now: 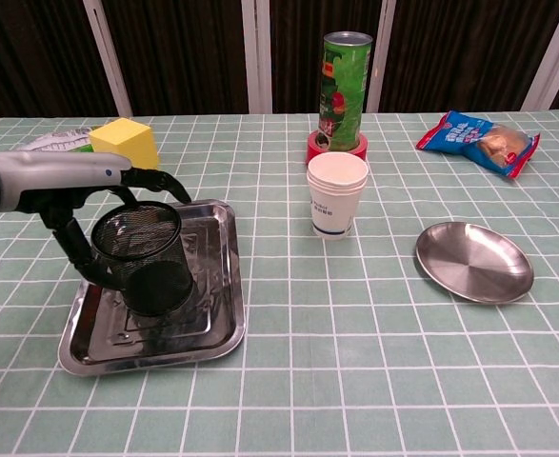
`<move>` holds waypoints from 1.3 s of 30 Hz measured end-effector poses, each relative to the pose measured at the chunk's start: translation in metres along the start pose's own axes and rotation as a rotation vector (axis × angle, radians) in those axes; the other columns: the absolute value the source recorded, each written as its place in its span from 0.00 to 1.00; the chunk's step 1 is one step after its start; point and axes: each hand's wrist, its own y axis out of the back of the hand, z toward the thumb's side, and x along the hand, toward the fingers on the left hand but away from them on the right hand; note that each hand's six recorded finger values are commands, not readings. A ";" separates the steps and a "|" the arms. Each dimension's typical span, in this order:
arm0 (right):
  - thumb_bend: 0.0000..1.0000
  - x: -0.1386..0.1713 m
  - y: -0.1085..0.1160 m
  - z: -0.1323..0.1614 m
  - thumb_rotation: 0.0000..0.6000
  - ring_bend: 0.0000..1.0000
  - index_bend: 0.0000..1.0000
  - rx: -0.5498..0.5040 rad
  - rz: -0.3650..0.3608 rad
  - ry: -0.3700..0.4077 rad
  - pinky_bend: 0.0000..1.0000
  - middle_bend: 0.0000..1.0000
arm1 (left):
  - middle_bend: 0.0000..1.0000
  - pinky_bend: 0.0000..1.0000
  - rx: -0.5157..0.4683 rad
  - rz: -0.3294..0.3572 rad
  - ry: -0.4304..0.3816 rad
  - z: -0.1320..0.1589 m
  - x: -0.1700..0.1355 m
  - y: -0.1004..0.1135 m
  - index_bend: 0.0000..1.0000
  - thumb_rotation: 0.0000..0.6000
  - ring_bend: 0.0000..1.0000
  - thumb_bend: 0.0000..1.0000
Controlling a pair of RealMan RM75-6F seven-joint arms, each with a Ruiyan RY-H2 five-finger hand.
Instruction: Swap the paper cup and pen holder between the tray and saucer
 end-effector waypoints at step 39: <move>0.00 -0.002 0.008 -0.010 1.00 0.04 0.00 -0.059 -0.032 -0.032 0.00 0.01 | 0.38 0.39 -0.067 0.164 -0.280 0.093 0.011 0.041 0.42 1.00 0.28 0.42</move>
